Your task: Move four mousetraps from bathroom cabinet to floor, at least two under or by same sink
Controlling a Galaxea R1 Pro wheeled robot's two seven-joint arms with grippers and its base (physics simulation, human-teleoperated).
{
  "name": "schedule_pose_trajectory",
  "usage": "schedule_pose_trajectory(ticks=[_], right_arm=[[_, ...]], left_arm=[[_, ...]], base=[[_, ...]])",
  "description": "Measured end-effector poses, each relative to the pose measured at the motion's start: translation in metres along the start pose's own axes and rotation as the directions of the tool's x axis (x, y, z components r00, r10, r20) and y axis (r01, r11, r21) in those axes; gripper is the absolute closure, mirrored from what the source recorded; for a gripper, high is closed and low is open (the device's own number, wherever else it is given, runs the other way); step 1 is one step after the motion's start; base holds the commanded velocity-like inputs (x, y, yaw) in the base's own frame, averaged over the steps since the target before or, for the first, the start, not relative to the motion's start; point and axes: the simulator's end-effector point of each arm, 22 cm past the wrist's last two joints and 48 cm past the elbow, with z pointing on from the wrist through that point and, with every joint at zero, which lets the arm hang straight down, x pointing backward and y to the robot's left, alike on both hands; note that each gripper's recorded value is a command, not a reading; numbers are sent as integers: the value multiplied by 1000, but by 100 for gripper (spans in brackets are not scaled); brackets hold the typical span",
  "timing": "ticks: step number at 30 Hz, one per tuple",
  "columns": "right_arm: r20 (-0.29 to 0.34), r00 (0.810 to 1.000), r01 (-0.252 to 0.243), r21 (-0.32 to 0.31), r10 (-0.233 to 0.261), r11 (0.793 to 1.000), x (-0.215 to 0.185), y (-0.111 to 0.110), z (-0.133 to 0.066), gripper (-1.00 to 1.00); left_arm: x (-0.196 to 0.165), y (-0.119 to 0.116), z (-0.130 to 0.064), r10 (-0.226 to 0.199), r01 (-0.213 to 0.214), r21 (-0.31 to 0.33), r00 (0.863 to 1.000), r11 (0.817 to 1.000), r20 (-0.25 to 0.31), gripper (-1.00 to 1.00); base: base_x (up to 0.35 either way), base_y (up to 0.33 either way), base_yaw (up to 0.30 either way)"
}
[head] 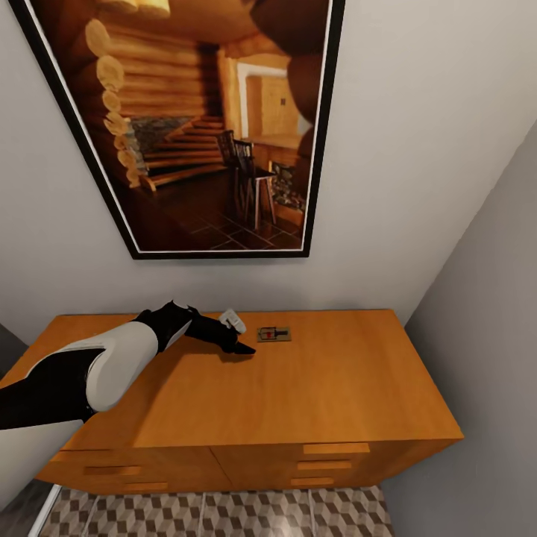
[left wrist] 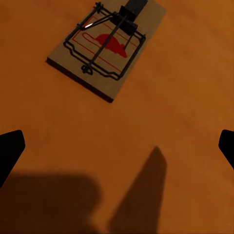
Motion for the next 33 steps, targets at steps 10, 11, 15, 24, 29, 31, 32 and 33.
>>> schedule_pose_trajectory(ticks=[10,11,15,24,29,31,32,33], right_arm=[[0,1000,1,0,-1,1000,0,0,0,100],[0,1000,0,0,0,1000,0,0,0,100],[0,1000,0,0,0,1000,0,0,0,100],[0,1000,1,0,-1,1000,0,0,0,100],[0,1000,1,0,-1,1000,0,0,0,100],[0,1000,0,0,0,1000,0,0,0,100],[0,1000,0,0,0,1000,0,0,0,100],[0,1000,1,0,-1,1000,0,0,0,100]], left_arm=[[-1,0,0,1,-1,0,1000,1000,1,-100],[-1,0,0,1,-1,-1,1000,1000,1,-100],[0,1,-1,0,0,-3,1000,1000,1,-100],[0,1,-1,0,0,-3,1000,1000,1,-100],[0,1,-1,1,-1,-4,1000,1000,1,-100],[0,1,-1,1,-1,-3,1000,1000,1,-100],[0,1,-1,1,-1,-3,1000,1000,1,-100],[0,1,-1,1,-1,-3,1000,1000,1,-100]], base=[[0,0,0],[0,0,0],[0,0,0],[24,20,0],[196,167,0],[180,134,0],[117,84,0],[75,53,0]])
